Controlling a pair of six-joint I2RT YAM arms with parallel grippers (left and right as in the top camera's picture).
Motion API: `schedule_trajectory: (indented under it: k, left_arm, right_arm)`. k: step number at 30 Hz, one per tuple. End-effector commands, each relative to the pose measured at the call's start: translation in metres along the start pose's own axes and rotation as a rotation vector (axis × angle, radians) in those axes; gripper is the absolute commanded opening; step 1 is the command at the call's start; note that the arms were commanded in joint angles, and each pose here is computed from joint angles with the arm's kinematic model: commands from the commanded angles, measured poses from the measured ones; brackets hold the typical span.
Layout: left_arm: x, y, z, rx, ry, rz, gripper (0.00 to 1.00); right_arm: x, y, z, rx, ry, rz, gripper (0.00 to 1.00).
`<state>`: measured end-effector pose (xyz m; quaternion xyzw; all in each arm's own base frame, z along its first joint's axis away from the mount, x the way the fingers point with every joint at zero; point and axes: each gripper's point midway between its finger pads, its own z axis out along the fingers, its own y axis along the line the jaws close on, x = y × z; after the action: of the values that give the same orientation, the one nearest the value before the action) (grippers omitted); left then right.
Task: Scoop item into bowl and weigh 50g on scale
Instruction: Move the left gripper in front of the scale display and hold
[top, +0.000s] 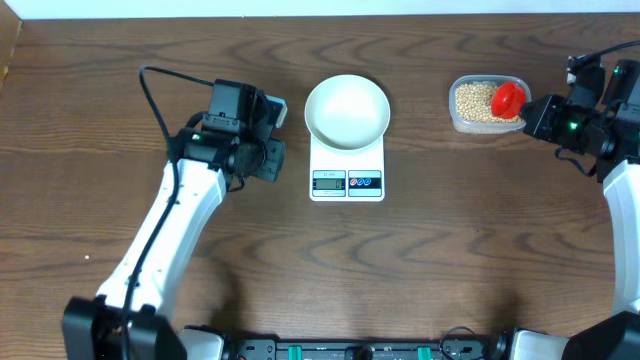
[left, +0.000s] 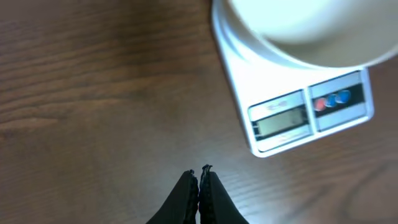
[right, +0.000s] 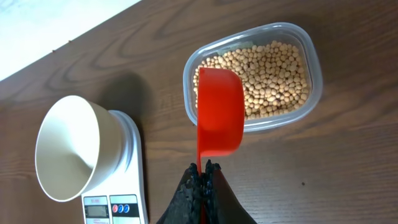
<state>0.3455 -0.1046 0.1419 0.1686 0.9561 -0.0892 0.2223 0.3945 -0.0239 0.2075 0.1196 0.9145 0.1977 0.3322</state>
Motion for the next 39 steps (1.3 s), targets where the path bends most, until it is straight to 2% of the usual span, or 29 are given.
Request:
schedule_trajectory:
  k: [1,6,10,23,27,29,30,39]
  left_arm:
    - [-0.013,-0.025,-0.032,0.053,-0.102,0.062,0.07]
    - [-0.024,-0.038,-0.073,-0.045,-0.226,0.08,0.07]
    - [-0.021,-0.046,-0.082,-0.089,-0.246,0.064,0.08]
    - [0.012,-0.051,-0.021,-0.08,-0.116,0.086,0.08]
    - [0.018,-0.05,-0.01,-0.083,-0.081,0.087,0.17]
    - [0.018,-0.049,-0.004,-0.083,-0.07,0.087,0.17]
    - [0.019,-0.049,-0.001,-0.084,-0.061,0.087,0.22]
    - [0.022,-0.048,0.019,-0.087,-0.019,0.086,0.22]
  right_arm:
    - [0.003,-0.002,0.0,0.004,0.01,-0.031,0.01]
    - [0.003,-0.002,0.0,0.008,0.013,-0.032,0.01]
    - [0.003,-0.002,0.0,0.008,0.013,-0.032,0.01]
    - [0.005,-0.003,0.0,0.009,0.018,-0.029,0.01]
    - [0.004,-0.003,0.0,0.008,0.014,-0.032,0.01]
    - [0.004,-0.003,0.0,0.008,0.012,-0.033,0.01]
    - [0.003,-0.003,0.0,0.008,0.012,-0.033,0.01]
    - [0.003,-0.002,0.0,0.008,0.009,-0.033,0.01]
